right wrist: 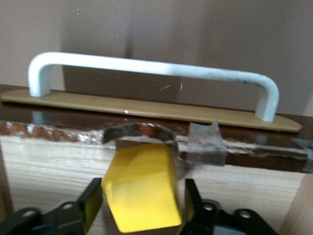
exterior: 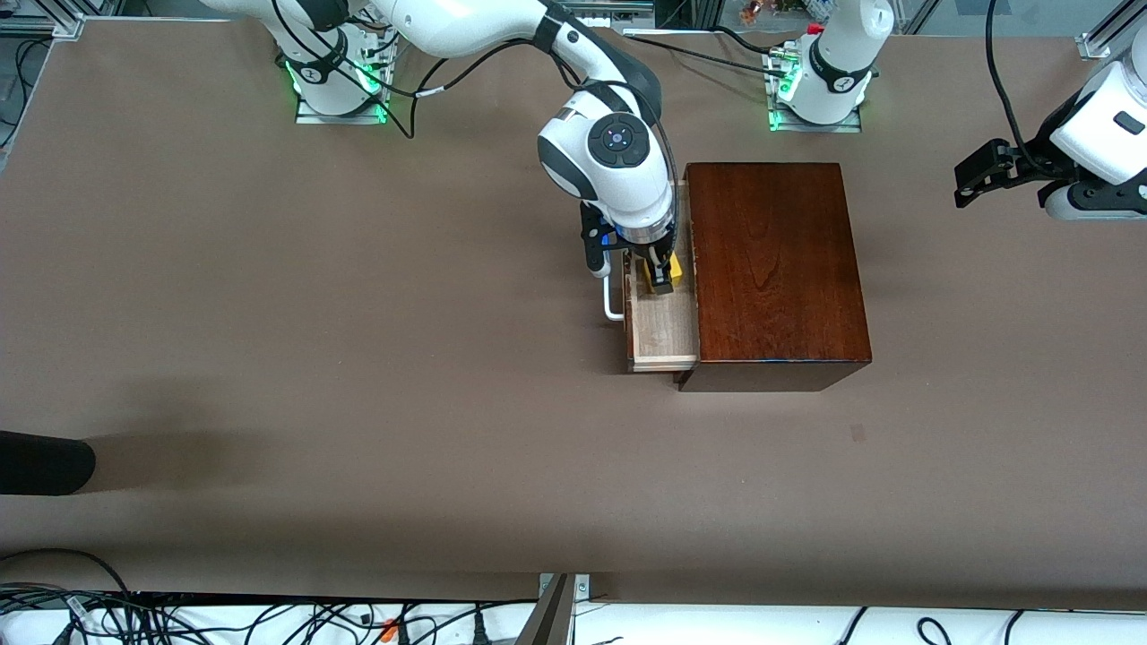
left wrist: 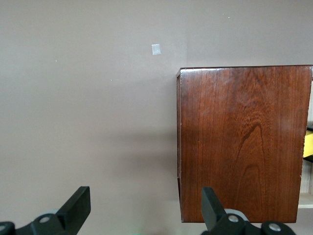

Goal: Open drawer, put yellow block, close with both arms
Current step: 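Lower the cube into the drawer and open the right gripper, then withdraw the right gripper while the left gripper moves to the drawer front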

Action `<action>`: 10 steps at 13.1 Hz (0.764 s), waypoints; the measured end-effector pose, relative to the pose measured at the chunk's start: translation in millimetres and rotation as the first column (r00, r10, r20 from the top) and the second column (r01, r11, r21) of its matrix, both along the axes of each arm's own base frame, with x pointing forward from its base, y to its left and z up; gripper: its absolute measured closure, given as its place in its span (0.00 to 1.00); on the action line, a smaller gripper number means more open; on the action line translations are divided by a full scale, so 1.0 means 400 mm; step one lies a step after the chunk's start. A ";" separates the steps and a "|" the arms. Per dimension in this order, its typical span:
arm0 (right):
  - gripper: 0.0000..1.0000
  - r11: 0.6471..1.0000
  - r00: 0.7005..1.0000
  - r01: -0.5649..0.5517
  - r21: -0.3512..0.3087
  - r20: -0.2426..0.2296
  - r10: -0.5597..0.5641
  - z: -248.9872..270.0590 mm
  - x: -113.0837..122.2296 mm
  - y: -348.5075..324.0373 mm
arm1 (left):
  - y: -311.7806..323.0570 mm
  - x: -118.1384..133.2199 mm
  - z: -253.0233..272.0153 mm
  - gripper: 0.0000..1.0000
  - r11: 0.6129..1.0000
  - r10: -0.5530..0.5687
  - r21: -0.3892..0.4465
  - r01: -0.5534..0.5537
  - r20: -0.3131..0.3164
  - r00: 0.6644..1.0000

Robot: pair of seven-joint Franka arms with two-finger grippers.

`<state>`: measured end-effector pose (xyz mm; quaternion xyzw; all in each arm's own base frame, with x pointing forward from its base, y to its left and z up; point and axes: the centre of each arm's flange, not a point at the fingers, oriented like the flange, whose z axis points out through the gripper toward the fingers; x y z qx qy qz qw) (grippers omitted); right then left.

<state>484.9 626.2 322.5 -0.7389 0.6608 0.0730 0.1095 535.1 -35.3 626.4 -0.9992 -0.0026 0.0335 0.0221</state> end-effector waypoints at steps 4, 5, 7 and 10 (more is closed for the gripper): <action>0.00 0.998 0.995 0.050 -0.023 -0.081 -0.052 0.145 0.065 -0.072 | -0.002 -0.001 -0.001 0.00 1.000 -0.004 0.000 0.004 -0.003 1.000; 0.00 0.996 0.989 0.085 0.012 -0.123 -0.083 0.234 0.101 -0.121 | -0.003 -0.001 -0.001 0.00 1.000 -0.010 0.000 0.010 -0.005 1.000; 0.00 0.988 0.975 0.127 0.083 -0.194 -0.110 0.424 0.175 -0.270 | -0.006 -0.004 -0.004 0.00 1.000 -0.022 0.000 0.022 -0.018 1.000; 0.00 0.990 0.975 -0.105 0.091 -0.186 0.120 0.620 0.203 -0.497 | -0.040 -0.019 -0.029 0.00 0.997 -0.075 -0.024 0.073 -0.089 0.993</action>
